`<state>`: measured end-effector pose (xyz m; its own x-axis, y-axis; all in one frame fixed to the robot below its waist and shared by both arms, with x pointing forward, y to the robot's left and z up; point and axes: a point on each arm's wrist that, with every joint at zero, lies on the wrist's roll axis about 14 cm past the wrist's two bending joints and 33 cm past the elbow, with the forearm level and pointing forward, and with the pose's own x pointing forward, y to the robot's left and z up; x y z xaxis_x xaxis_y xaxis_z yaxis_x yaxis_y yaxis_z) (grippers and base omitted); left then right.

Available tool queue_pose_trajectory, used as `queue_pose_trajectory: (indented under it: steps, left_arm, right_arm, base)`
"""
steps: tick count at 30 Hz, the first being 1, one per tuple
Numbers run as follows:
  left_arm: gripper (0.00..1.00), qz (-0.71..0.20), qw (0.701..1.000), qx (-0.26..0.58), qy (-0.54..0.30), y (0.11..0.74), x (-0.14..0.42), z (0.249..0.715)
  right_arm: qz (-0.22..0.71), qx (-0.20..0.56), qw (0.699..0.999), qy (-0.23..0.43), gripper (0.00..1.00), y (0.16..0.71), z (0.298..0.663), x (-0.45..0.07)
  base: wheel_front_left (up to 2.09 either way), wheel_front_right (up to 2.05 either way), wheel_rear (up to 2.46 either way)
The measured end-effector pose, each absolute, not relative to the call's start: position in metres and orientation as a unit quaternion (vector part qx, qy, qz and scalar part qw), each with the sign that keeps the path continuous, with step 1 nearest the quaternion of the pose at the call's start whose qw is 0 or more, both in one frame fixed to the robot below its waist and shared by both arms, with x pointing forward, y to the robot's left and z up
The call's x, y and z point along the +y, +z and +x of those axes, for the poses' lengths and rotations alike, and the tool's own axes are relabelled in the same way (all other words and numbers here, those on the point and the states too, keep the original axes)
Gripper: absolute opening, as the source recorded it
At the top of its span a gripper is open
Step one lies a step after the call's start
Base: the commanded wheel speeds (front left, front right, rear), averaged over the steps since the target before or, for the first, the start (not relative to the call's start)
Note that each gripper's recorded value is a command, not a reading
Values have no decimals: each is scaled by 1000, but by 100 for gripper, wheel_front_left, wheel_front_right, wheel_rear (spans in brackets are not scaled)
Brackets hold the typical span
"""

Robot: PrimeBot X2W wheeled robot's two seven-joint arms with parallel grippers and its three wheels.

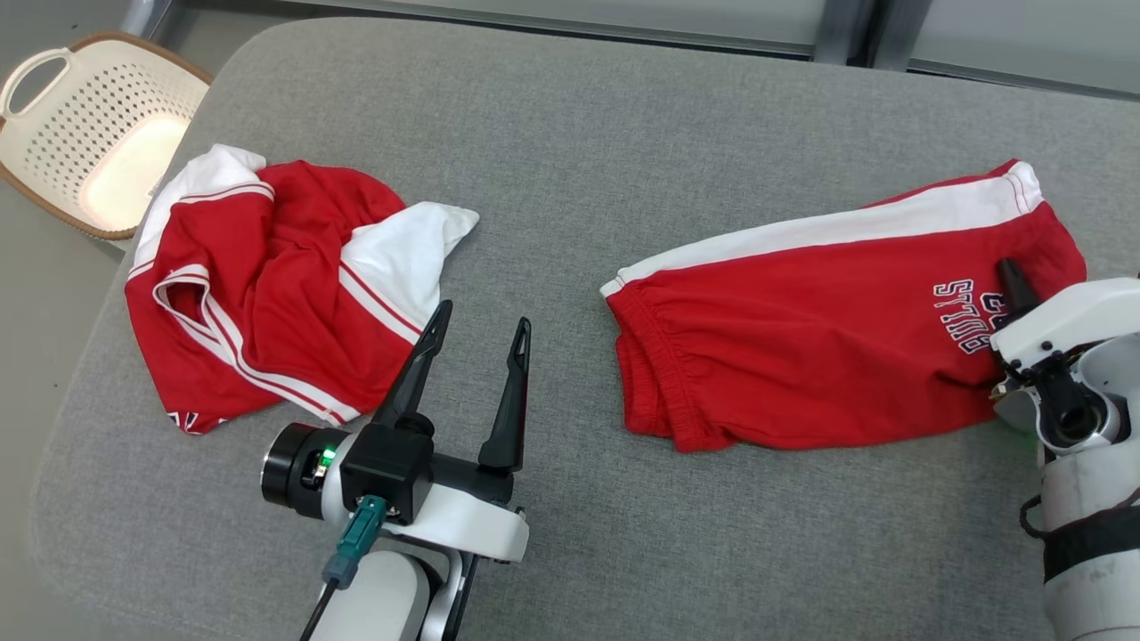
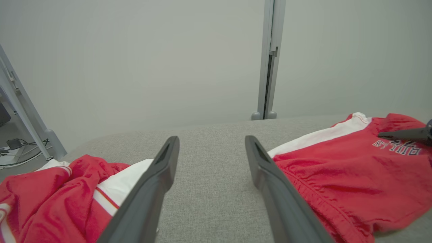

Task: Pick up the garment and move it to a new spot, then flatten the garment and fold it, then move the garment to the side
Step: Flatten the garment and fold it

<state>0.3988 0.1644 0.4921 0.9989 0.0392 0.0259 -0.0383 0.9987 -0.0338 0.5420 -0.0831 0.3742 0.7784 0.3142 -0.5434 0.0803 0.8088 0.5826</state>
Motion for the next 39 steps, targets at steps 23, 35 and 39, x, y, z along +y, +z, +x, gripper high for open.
queue_pose_trajectory:
  steps: [23,35,39]
  left_arm:
    - [100,-32,996,-53,-60,518,115,392]
    - [100,-31,996,-60,-60,523,116,388]
    - [100,-26,997,-57,-54,521,122,383]
  right_arm:
    - [309,176,925,-132,0,400,457,-244]
    - [271,117,955,-35,0,448,475,-191]
    - [265,103,958,30,0,464,474,-149]
  base:
    - [0,0,0]
    - [0,0,0]
    - [0,0,0]
